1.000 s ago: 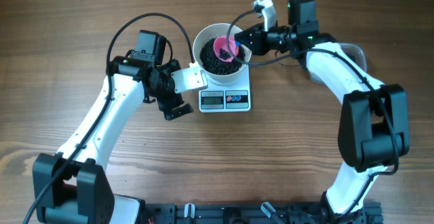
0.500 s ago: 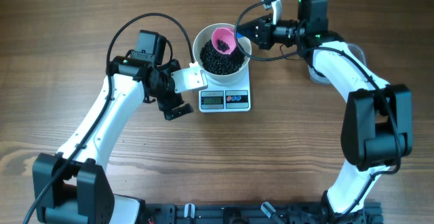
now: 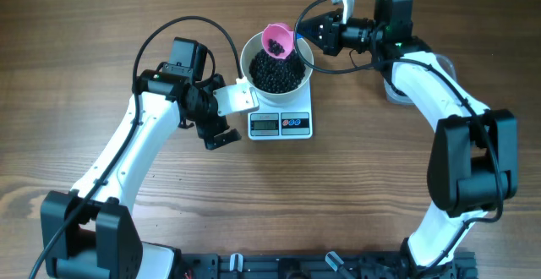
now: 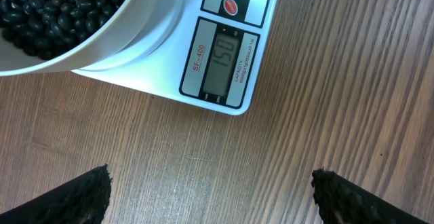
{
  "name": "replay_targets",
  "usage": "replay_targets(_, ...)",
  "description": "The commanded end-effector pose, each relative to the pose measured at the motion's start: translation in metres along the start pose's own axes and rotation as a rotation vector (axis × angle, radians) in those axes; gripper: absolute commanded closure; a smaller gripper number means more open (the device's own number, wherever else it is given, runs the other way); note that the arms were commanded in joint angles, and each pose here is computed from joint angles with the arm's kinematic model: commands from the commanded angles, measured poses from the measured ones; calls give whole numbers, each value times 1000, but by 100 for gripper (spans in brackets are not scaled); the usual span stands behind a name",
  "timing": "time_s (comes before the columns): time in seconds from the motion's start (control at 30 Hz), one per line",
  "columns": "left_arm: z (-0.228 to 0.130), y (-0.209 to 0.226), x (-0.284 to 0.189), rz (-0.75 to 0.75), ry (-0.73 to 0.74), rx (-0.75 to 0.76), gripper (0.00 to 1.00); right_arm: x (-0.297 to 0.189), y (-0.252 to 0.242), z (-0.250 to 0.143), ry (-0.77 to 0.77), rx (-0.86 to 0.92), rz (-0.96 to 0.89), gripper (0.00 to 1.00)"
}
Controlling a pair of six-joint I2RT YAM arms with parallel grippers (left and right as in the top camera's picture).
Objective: Scoop item into bowl and weigh 150g on scale
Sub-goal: 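Carry the scoop back to the tub and dump the beans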
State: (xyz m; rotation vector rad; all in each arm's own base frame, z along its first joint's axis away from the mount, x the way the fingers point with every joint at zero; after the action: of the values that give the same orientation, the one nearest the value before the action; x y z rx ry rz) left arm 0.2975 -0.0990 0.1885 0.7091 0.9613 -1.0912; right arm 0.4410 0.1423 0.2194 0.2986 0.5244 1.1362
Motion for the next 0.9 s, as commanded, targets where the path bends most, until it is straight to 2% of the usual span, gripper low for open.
replay_targets(0.0,4,0,-2,-1,-16,28,0,-9,16,21,-34,-47,28,96)
replay_targets(0.63,4,0,-2,-1,-16,28,0,-24,4,23,-53,-22,-7,96)
replay_targets(0.87,4,0,-2,-1,-16,28,0,-74,-17,37,-138,163,17,96)
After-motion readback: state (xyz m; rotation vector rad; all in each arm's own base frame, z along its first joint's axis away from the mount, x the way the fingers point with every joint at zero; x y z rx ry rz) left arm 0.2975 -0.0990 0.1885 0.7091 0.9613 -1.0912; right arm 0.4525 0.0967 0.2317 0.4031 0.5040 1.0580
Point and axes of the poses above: each gripper's point midway between its finger pads, its own x axis out along the fingers, its own y axis along the line the jaws close on, z = x × y, the point moved 9 cm from there along -x, back along the fingers, and after that the axes turned 5 degrees about -x, right-handed, at the moved point
